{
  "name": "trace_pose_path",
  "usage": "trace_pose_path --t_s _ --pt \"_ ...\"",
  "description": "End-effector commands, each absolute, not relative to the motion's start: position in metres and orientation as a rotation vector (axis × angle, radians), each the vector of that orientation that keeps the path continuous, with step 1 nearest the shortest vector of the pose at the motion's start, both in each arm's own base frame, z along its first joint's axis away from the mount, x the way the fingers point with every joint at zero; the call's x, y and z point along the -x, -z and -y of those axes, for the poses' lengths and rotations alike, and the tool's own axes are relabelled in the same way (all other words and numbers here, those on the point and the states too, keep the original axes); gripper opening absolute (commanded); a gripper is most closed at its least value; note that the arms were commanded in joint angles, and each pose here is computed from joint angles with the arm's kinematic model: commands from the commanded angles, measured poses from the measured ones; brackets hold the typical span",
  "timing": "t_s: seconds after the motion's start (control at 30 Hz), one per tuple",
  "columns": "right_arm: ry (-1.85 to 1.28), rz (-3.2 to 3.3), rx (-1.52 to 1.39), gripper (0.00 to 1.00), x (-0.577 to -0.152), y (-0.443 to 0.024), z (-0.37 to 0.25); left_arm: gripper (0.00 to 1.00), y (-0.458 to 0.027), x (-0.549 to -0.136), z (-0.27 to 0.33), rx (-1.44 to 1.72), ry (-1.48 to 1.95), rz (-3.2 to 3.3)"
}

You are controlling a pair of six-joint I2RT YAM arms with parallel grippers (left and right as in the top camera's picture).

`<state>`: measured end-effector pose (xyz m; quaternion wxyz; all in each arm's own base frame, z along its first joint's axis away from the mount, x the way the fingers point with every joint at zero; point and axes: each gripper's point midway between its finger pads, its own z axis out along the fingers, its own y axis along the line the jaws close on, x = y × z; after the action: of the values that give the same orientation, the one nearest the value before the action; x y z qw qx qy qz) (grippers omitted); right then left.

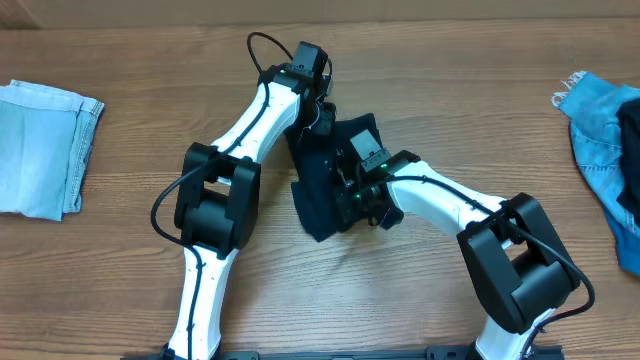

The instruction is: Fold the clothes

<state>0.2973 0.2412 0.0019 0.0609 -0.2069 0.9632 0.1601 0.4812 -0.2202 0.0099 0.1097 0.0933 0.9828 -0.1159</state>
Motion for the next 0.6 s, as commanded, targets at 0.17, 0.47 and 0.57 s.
trace_pose_path --t_s 0.17,0.47,0.57 --pt "-0.362 -2.968 0.739 0.04 -0.260 -0.002 -0.237 0.52 0.001 -0.504 0.185 -0.157 0.252 -2.858" --pt "-0.410 -2.761 0.709 0.40 -0.291 -0.052 -0.253 0.52 -0.119 -0.539 0.164 -0.115 0.281 -2.741" --pt "-0.457 -2.624 0.675 0.45 -0.307 -0.102 -0.259 0.52 -0.177 -0.532 0.157 -0.105 0.275 -2.700"
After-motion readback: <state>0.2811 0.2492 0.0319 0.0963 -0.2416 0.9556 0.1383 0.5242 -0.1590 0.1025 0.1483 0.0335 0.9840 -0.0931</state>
